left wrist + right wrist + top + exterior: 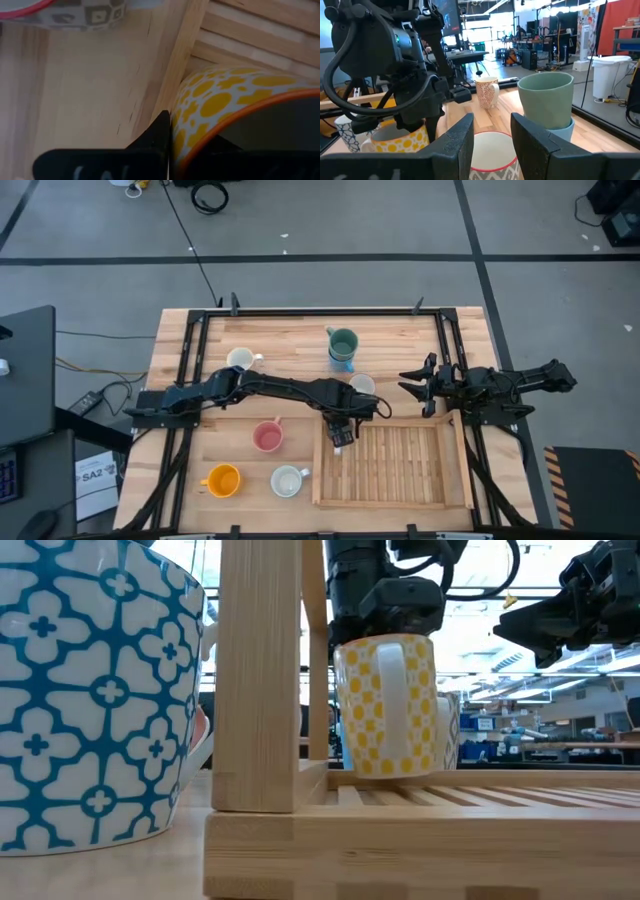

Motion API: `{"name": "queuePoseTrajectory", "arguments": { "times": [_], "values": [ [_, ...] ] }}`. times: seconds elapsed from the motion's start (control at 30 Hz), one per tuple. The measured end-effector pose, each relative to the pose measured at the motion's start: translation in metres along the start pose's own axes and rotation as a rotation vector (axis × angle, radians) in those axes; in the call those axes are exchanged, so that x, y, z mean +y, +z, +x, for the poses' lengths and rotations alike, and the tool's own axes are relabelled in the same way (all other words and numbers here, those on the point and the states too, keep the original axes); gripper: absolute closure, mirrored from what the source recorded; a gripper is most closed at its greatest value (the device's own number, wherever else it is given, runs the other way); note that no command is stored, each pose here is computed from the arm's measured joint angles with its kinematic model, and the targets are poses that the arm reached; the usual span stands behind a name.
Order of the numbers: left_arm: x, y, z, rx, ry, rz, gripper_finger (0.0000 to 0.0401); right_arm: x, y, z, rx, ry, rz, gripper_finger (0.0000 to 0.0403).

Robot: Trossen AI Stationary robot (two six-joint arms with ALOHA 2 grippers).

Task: Place coffee mugs
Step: Put the orange patterned mug on the shelf

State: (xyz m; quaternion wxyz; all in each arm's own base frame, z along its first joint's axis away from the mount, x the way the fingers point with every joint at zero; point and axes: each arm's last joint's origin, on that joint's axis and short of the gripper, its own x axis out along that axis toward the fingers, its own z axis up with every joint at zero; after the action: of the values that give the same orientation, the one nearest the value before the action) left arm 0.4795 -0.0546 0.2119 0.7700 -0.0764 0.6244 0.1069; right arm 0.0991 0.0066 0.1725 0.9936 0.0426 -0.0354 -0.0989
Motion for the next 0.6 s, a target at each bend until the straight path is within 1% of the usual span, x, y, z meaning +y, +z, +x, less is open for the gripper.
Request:
{"name": "queuePoseTrajectory", "arguments": {
  "times": [0.13, 0.6],
  "values": [
    [-0.0005, -0.0026, -0.0002, 0.021, 0.01, 0.006, 0.0366, 0.0, 0.0, 0.0, 0.0, 0.0, 0.0, 0.0267],
    [-0.0006, -0.0016, -0.0001, 0.016, -0.005, 0.002, 0.0361, 0.0, 0.0, 0.0, 0.0, 0.0, 0.0, 0.0267]
  ]
}}
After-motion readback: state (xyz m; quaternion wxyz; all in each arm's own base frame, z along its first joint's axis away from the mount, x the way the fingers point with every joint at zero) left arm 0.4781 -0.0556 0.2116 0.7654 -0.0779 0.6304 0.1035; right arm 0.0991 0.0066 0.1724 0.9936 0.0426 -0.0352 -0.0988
